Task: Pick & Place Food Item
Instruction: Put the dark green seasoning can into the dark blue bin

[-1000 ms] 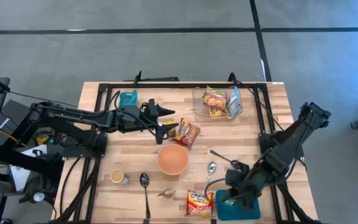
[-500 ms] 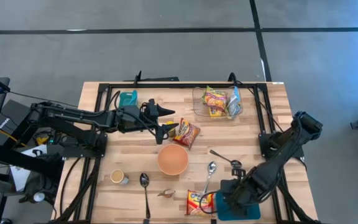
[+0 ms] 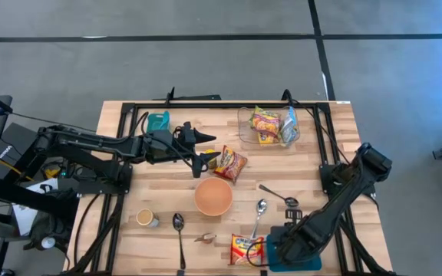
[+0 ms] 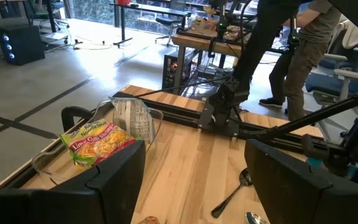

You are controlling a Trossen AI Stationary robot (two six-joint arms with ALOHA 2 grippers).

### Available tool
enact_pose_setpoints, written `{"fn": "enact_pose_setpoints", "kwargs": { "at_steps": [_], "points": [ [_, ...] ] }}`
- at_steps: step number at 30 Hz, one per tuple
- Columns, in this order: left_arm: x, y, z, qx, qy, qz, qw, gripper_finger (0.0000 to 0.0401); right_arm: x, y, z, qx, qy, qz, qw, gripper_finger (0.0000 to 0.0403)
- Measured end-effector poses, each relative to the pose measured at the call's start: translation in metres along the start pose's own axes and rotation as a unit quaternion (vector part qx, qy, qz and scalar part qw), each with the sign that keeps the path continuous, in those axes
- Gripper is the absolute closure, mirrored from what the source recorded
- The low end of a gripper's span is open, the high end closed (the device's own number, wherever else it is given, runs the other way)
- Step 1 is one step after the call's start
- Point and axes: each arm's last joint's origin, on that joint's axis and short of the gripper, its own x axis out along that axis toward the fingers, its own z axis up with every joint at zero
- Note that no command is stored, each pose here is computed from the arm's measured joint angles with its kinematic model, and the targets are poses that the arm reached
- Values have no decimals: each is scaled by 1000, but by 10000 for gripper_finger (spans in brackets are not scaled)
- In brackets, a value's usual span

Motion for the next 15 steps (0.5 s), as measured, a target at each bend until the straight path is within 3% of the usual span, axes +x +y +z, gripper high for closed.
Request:
{"fn": "enact_pose_setpoints", "kwargs": {
  "at_steps": [15],
  "points": [
    [0, 0, 0, 0, 0, 0, 1000, 130, 8, 2, 0, -29, 12, -7, 999, 281]
  ]
}}
